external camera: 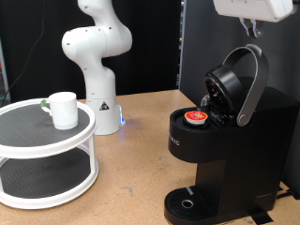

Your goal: Make a cup of coffee with the keurig machine

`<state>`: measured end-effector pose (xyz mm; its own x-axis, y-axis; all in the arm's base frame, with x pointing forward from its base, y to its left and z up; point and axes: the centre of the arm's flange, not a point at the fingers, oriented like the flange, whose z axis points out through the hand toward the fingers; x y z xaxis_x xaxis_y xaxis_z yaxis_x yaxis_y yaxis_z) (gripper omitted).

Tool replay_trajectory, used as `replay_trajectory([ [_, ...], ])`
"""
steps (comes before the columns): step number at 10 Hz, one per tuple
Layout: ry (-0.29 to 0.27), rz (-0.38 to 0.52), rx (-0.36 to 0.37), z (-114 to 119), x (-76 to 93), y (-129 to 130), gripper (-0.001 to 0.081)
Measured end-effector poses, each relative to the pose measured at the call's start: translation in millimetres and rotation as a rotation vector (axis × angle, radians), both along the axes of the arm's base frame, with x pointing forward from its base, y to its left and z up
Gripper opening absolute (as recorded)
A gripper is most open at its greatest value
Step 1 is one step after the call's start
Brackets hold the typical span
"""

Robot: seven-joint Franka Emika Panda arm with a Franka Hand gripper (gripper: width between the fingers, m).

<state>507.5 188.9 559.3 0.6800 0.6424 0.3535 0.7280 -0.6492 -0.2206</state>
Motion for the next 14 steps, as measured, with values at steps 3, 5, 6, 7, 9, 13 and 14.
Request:
replay_trajectory([
  [3, -0.003, -0.001, -0.007, -9.3, 1.8, 16.7, 0.0004],
  [5, 0.001, 0.008, -0.011, -15.5, 2.1, 24.4, 0.0004],
  [6, 0.003, 0.011, -0.012, -16.7, 1.2, 26.2, 0.0004],
  [7, 0.004, 0.013, -0.011, -17.2, 0.8, 26.8, 0.0004],
  [9, 0.006, 0.015, -0.006, -16.8, 0.6, 25.4, 0.0004],
  [13, 0.029, 0.007, -0.025, -24.6, 1.2, 14.1, 0.0004],
  [14, 0.027, 0.009, -0.033, -24.0, 0.8, 12.8, 0.0004],
])
